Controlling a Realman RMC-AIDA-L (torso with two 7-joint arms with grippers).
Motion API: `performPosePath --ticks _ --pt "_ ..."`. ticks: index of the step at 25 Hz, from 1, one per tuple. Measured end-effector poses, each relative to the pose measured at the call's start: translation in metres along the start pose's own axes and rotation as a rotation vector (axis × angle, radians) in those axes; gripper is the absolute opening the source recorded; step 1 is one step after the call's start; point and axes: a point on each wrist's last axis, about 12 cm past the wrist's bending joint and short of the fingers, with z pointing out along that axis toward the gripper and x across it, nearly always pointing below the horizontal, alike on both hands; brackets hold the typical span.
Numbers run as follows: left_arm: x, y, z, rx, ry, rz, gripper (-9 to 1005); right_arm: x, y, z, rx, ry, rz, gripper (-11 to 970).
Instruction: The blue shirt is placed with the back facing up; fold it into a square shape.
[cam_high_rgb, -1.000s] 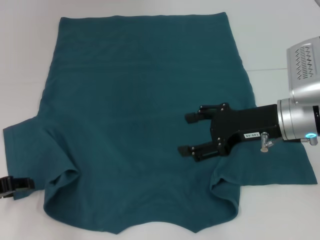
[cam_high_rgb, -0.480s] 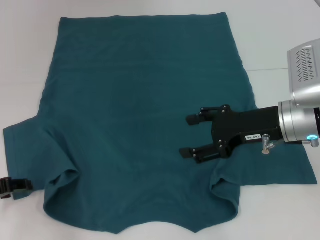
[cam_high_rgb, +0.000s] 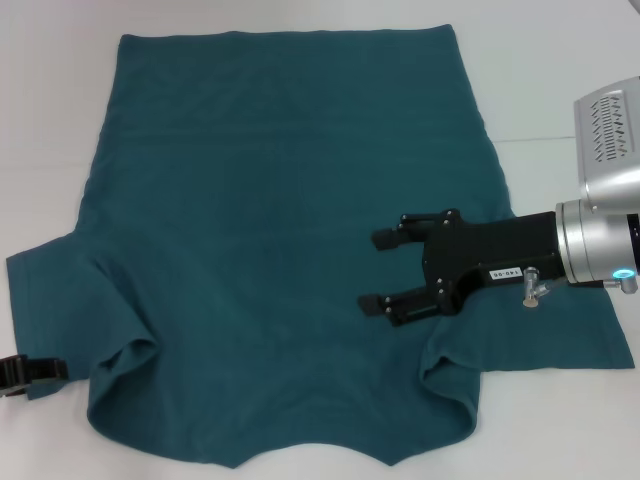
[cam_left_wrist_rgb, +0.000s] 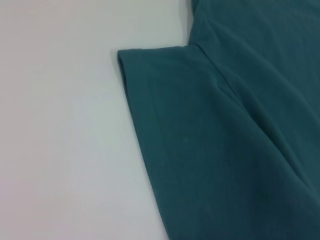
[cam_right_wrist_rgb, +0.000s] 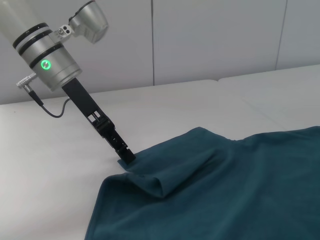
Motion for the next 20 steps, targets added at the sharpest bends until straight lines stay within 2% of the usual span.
performPosePath --ticks 20 --pt "-0.0018 0.0002 0.0015 -0.015 0.001 0.012 630 -0.0019 -0.0003 0.0014 -0.002 -0.002 -0.003 916"
